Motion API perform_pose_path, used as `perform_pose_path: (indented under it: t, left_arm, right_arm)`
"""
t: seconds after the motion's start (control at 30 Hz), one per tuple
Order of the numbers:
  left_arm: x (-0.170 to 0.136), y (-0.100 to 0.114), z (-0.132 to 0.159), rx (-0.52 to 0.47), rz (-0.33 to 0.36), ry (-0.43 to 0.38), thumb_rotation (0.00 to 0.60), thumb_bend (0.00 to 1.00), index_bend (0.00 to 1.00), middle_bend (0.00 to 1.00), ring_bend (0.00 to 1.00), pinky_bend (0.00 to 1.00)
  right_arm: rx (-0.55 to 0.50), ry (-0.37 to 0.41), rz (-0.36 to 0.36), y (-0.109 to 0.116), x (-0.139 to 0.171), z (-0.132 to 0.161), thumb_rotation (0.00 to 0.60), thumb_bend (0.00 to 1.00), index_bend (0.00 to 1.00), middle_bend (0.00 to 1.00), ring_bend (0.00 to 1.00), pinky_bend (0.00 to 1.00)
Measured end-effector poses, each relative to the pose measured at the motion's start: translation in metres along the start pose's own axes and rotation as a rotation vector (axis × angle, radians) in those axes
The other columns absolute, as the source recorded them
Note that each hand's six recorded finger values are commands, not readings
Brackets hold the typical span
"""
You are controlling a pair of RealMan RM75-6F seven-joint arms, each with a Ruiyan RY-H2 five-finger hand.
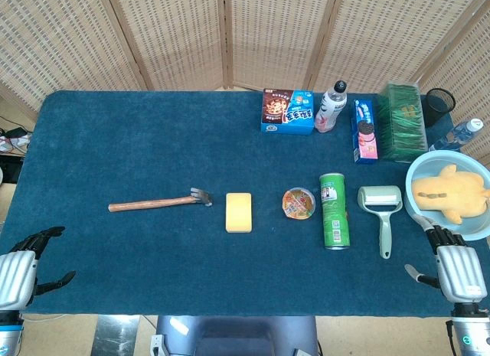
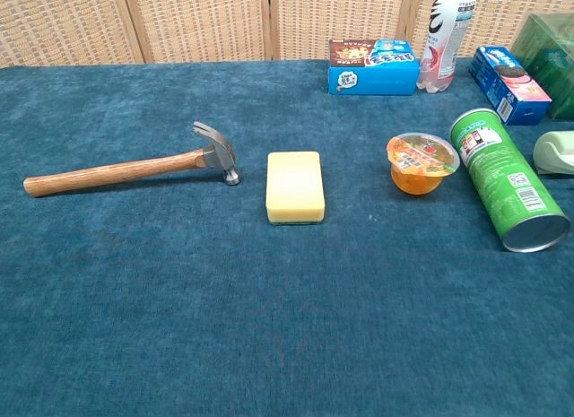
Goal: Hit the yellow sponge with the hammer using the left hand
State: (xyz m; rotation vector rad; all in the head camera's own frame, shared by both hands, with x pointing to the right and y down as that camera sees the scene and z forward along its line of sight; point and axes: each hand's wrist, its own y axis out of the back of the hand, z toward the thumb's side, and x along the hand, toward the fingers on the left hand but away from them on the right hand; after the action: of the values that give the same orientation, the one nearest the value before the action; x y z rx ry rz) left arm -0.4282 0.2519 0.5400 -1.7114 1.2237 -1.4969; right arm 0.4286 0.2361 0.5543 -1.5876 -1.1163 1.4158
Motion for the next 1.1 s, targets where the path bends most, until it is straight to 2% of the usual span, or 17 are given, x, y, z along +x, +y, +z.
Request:
perform_pose_path:
  t: [0.63,0.77,0.9,1.1]
  left_arm:
    - [0.0,0.012,-0.001,0.021,0.004,-0.016,0.6,0.13,0.21,0.28,0.27,0.32]
    - [0.008,0.011,0.001,0.036,-0.015,-0.036,0.6,0.13,0.27,0.28,0.27,0.34]
    - [0.024,0.008,0.006,0.057,-0.05,-0.06,0.6,0.12,0.34,0.33,0.27,0.37]
    - [0.054,-0.001,0.018,0.088,-0.103,-0.094,0.6,0.13,0.35,0.34,0.27,0.37]
  right_arm:
    - [-0.014,-0.005,-0.018,0.003,0.008,-0.003,0.6,0.18,0.15,0.22,0.28,0.27]
    - [-0.016,-0.008,-0.018,0.003,0.009,-0.004,0.6,0.18,0.15,0.22,0.28,0.27]
    - [-0.018,-0.022,-0.023,0.004,0.01,-0.008,0.6,0.18,0.17,0.22,0.29,0.28]
    - [-0.016,-0.037,-0.018,0.003,0.009,-0.013,0.6,0.18,0.17,0.22,0.29,0.28]
